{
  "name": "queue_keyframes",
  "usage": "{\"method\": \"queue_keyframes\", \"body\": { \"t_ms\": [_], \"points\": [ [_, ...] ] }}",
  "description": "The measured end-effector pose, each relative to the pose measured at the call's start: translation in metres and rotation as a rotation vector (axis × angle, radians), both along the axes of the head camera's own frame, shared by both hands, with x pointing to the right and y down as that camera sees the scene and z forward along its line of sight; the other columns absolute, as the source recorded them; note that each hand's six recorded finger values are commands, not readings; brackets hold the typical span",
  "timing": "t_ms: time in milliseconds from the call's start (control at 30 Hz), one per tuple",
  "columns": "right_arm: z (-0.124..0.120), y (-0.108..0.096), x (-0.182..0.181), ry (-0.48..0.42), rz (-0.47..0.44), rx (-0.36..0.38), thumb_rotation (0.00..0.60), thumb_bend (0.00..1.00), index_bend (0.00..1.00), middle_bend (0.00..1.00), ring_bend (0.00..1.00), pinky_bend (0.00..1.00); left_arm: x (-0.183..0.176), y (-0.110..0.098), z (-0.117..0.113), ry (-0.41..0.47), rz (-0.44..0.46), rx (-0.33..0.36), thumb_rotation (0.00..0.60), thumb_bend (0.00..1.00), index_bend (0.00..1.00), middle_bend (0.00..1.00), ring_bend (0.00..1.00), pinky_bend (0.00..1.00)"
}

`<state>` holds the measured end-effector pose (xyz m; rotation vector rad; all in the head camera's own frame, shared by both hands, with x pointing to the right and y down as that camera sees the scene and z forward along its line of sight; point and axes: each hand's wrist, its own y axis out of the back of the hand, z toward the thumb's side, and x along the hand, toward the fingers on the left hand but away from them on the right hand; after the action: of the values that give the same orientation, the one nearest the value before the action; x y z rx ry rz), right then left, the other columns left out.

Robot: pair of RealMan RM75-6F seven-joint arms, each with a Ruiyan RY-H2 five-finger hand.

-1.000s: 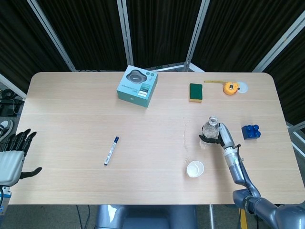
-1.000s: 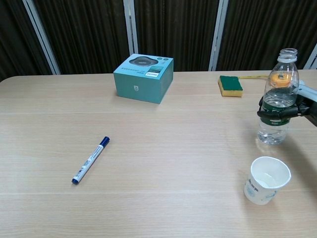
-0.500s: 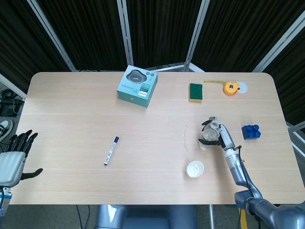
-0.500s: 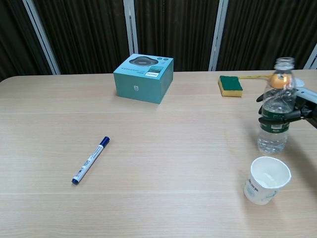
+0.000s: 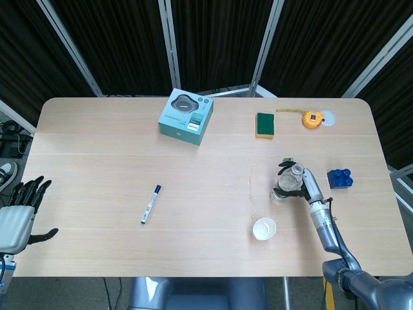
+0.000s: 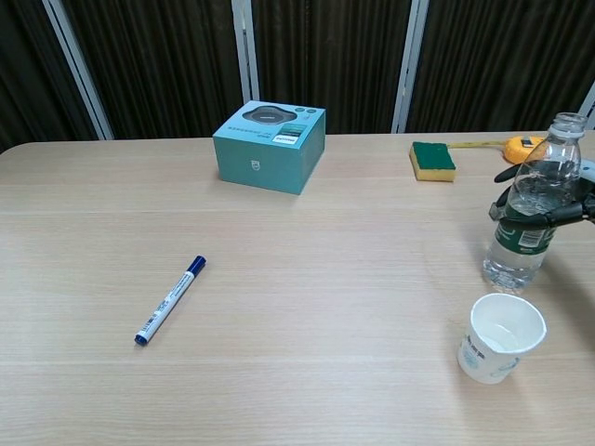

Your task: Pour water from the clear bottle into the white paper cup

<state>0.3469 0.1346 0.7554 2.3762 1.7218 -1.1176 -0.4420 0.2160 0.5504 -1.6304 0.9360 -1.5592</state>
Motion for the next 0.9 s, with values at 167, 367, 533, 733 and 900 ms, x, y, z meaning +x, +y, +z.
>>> {"method": "queue_keyframes", "body": {
  "t_ms": [167, 367, 533, 733, 900],
  "points": [
    [-0.008, 0.004, 0.011, 0.009, -0.012, 0.000, 0.600, 0.00, 0.16, 0.21, 0.16, 0.06, 0.002, 0.001, -0.002, 0.007, 0.007, 0.004, 0.600, 0.00, 0.00, 0.00, 0.00, 0.00],
    [-0.020, 0.014, 0.022, 0.032, -0.057, -0.008, 0.600, 0.00, 0.00, 0.00, 0.00, 0.00, 0.004, 0.003, -0.007, 0.020, 0.015, 0.013, 0.600, 0.00, 0.00, 0.00, 0.00, 0.00],
    [-0.029, 0.022, 0.033, 0.069, -0.101, -0.015, 0.600, 0.00, 0.00, 0.00, 0.00, 0.00, 0.006, 0.005, -0.013, 0.034, 0.021, 0.023, 0.600, 0.00, 0.00, 0.00, 0.00, 0.00],
    [-0.042, 0.032, 0.051, 0.172, -0.158, 0.001, 0.600, 0.00, 0.00, 0.00, 0.00, 0.00, 0.006, 0.006, -0.021, 0.042, 0.025, 0.048, 0.600, 0.00, 0.00, 0.00, 0.00, 0.00],
    [-0.063, 0.040, 0.072, 0.312, -0.206, 0.048, 0.600, 0.00, 0.00, 0.00, 0.00, 0.00, 0.008, 0.008, -0.026, 0.051, 0.033, 0.062, 0.600, 0.00, 0.00, 0.00, 0.00, 0.00]
  ]
}}
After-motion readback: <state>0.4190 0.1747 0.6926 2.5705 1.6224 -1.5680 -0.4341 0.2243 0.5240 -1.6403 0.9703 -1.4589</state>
